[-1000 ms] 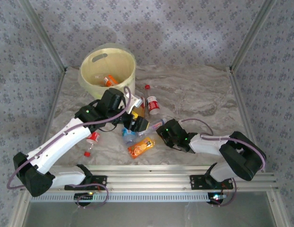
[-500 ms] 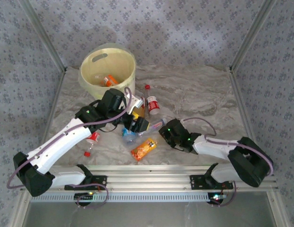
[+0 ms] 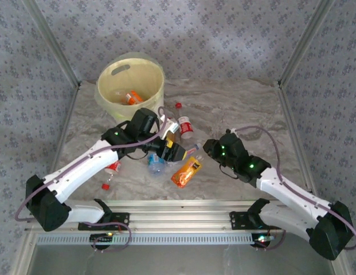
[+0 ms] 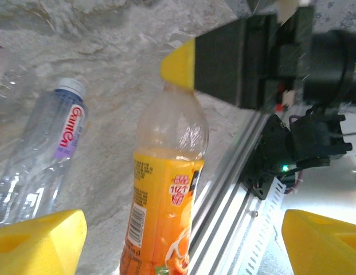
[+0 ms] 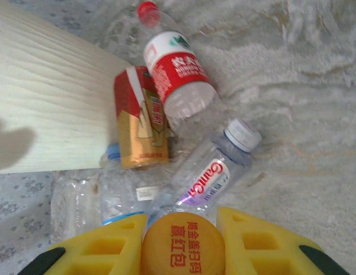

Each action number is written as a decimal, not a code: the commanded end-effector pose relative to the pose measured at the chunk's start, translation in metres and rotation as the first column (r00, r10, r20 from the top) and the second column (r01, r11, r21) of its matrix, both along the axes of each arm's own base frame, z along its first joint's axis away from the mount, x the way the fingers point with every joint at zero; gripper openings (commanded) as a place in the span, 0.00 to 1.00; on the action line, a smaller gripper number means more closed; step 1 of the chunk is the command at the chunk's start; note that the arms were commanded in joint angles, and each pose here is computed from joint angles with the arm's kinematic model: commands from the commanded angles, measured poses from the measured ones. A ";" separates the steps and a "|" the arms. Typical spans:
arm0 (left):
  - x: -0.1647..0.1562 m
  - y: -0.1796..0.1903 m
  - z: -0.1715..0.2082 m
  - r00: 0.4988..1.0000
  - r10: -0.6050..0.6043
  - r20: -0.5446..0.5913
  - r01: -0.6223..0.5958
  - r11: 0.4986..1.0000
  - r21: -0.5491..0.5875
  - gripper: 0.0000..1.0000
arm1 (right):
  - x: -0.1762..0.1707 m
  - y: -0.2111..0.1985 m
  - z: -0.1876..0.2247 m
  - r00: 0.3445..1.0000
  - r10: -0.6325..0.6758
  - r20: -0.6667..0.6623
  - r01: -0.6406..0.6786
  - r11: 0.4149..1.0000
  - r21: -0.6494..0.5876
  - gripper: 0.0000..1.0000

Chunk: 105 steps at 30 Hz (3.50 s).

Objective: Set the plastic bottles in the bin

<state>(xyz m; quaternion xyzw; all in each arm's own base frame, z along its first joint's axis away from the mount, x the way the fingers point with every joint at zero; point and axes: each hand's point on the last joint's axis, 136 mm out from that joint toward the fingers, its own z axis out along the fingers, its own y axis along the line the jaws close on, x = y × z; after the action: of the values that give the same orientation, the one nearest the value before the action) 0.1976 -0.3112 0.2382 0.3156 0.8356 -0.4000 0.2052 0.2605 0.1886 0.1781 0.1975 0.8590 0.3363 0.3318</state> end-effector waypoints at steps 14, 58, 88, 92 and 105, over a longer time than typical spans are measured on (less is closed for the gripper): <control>-0.030 -0.042 -0.028 0.984 -0.140 -0.112 0.141 0.990 0.000 0.81 | 0.010 0.011 0.082 0.965 0.192 0.180 -0.213 0.971 0.106 0.29; -0.023 -0.060 0.006 0.995 -0.079 -0.054 0.071 0.988 -0.139 0.61 | 0.009 -0.008 0.083 0.972 0.142 0.187 -0.179 0.963 0.201 0.28; 0.046 0.001 0.099 0.983 0.158 0.098 -0.142 0.978 -0.151 0.48 | -0.033 -0.006 0.215 0.765 0.346 0.543 -0.400 0.916 -0.019 1.00; 0.069 0.027 0.127 0.956 0.244 0.163 -0.220 0.964 -0.153 0.48 | -0.035 -0.006 0.228 0.748 0.356 0.560 -0.406 0.913 -0.037 1.00; 0.146 0.117 0.197 0.807 0.472 0.354 -0.462 0.879 -0.120 0.49 | -0.034 -0.001 0.229 0.735 0.371 0.568 -0.429 0.903 -0.036 1.00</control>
<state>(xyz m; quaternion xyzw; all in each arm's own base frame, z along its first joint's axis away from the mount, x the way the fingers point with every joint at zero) 0.3343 -0.2117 0.4317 0.1629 0.8169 -0.3305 0.4438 0.2325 0.1872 0.3955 -0.0666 0.7376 0.4808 0.4694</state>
